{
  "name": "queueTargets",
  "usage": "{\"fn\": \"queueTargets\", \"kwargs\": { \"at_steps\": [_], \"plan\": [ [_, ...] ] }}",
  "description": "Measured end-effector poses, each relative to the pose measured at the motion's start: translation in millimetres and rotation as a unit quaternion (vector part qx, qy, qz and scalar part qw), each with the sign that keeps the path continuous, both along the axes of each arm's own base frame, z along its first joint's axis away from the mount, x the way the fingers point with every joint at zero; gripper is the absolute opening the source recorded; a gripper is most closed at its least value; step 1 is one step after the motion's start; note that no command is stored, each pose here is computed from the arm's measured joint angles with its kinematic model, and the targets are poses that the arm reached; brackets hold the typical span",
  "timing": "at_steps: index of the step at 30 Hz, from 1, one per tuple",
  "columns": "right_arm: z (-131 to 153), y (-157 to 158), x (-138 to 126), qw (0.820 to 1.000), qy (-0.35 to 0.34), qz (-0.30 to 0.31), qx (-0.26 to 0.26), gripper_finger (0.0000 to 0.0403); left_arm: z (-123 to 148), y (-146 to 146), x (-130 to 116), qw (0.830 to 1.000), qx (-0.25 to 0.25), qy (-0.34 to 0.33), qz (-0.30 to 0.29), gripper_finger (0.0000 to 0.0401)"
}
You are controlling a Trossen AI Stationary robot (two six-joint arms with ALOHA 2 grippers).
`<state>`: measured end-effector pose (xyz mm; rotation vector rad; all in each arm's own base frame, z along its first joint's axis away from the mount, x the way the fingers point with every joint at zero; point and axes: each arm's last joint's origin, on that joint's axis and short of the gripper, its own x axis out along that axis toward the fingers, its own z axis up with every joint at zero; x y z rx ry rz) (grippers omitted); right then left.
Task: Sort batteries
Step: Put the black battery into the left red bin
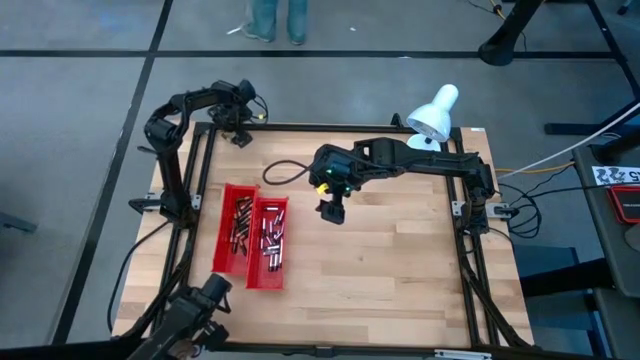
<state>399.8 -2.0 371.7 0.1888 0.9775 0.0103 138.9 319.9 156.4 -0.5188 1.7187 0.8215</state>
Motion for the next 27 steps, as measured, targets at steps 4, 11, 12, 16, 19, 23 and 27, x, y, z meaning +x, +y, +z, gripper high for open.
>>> {"fn": "queueTargets", "kwargs": {
  "at_steps": [4, 11, 12, 16, 19, 23, 27],
  "plan": [
    [-0.8, 0.1, -1.2, 1.0, 0.008, 0.002, 0.001, 0.0321, -7.8, -2.5, 3.3, 0.999, -0.022, 0.015, -0.023, 0.029],
    [-0.8, 0.4, -1.2, 1.0, 0.006, 0.013, 0.001, 0.0321, -22.2, -1.2, 6.1, 0.997, -0.044, 0.038, -0.04, 0.029],
    [-0.7, 0.5, -1.2, 1.0, 0.006, 0.015, 0.004, 0.0321, -22.6, -1.1, 6.0, 0.998, -0.043, 0.041, -0.039, 0.029],
    [-1.3, 0.6, -2.1, 1.0, 0.011, 0.015, 0.005, 0.0321, -22.5, -0.7, 5.6, 0.998, -0.047, 0.034, -0.037, 0.029],
    [-1.4, 0.6, -2.3, 1.0, 0.013, 0.015, 0.004, 0.0321, -22.8, -1.8, 5.4, 0.997, -0.061, 0.025, -0.044, 0.029],
    [-1.4, 0.4, -2.2, 1.0, 0.012, 0.014, 0.003, 0.0321, -23.3, -2.3, 5.5, 0.997, -0.066, 0.02, -0.044, 0.0275],
    [-1.2, -0.1, -1.8, 1.0, 0.01, 0.008, -0.006, 0.0321, -24.0, -3.3, 5.9, 0.996, -0.076, 0.007, -0.045, 0.0215]
  ]
}}
